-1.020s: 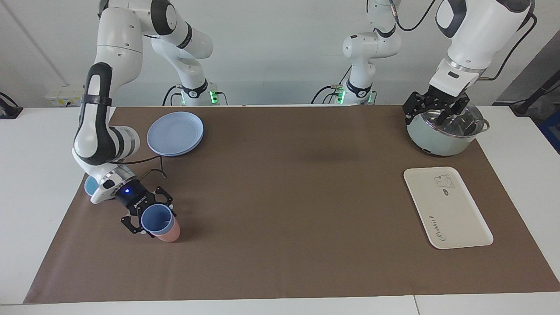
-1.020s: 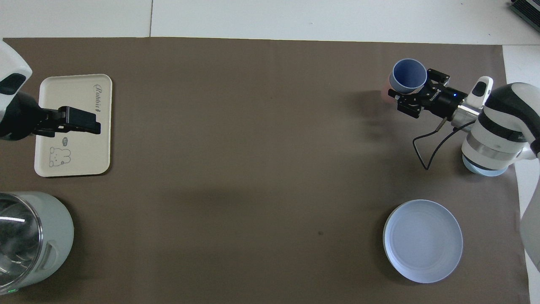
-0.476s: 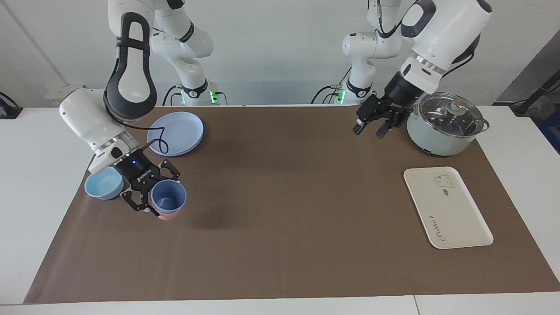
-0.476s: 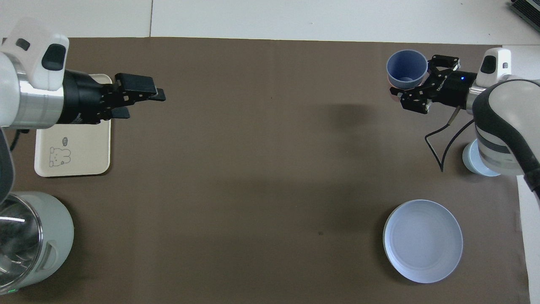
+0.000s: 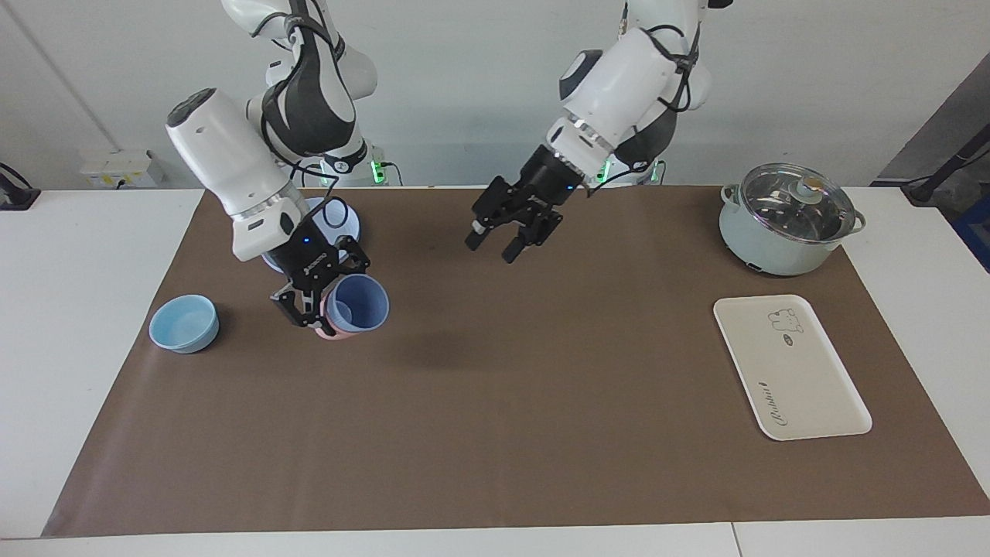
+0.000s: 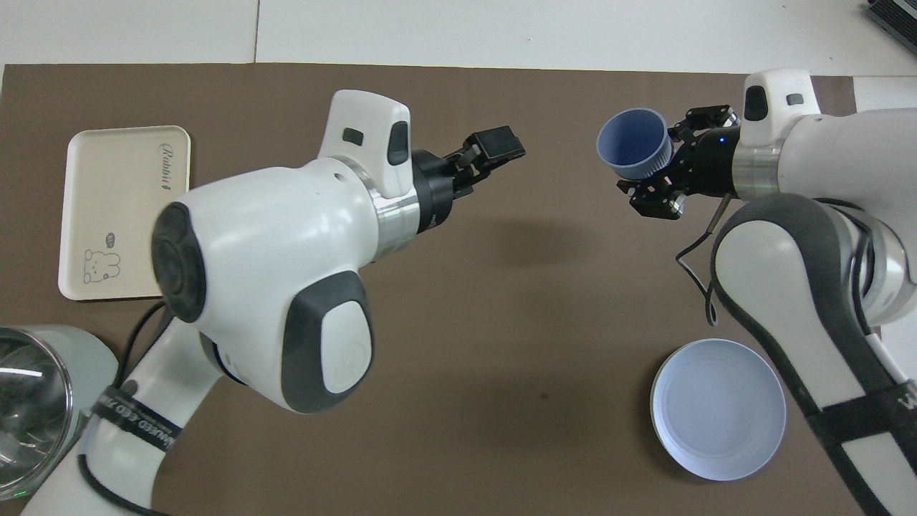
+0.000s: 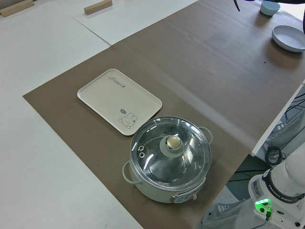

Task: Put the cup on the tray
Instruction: 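Carry the cup toward center while the left gripper reaches toward it, then grasp the cup rim with the left gripper from the right gripper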

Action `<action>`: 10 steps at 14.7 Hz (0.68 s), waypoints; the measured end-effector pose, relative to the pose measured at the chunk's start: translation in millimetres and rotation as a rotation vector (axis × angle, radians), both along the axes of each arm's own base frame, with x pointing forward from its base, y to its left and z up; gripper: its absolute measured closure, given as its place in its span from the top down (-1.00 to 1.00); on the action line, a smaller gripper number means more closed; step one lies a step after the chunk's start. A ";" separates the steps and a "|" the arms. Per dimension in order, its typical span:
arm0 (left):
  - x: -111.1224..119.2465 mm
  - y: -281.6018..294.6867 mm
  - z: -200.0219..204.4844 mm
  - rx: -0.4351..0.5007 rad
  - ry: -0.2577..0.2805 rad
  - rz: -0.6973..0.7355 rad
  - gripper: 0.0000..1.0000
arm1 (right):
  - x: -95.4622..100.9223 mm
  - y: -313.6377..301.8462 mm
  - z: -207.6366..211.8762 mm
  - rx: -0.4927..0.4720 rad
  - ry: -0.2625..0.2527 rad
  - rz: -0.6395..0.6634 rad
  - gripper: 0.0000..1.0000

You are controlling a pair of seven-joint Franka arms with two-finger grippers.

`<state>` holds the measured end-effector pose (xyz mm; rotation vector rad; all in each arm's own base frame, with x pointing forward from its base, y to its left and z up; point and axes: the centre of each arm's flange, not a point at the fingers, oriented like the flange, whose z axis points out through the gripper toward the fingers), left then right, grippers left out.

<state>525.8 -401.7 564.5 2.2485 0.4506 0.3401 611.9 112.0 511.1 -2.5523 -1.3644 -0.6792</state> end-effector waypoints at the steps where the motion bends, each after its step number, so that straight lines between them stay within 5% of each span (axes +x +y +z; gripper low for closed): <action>1: -1.7 -14.0 -9.6 -0.011 0.001 0.003 0.61 | -5.1 13.6 3.2 -0.019 0.012 0.006 0.70; 10: -3.9 -51.5 -32.5 -0.031 0.004 -0.009 0.18 | -18.2 55.1 2.4 -0.141 0.017 0.068 0.70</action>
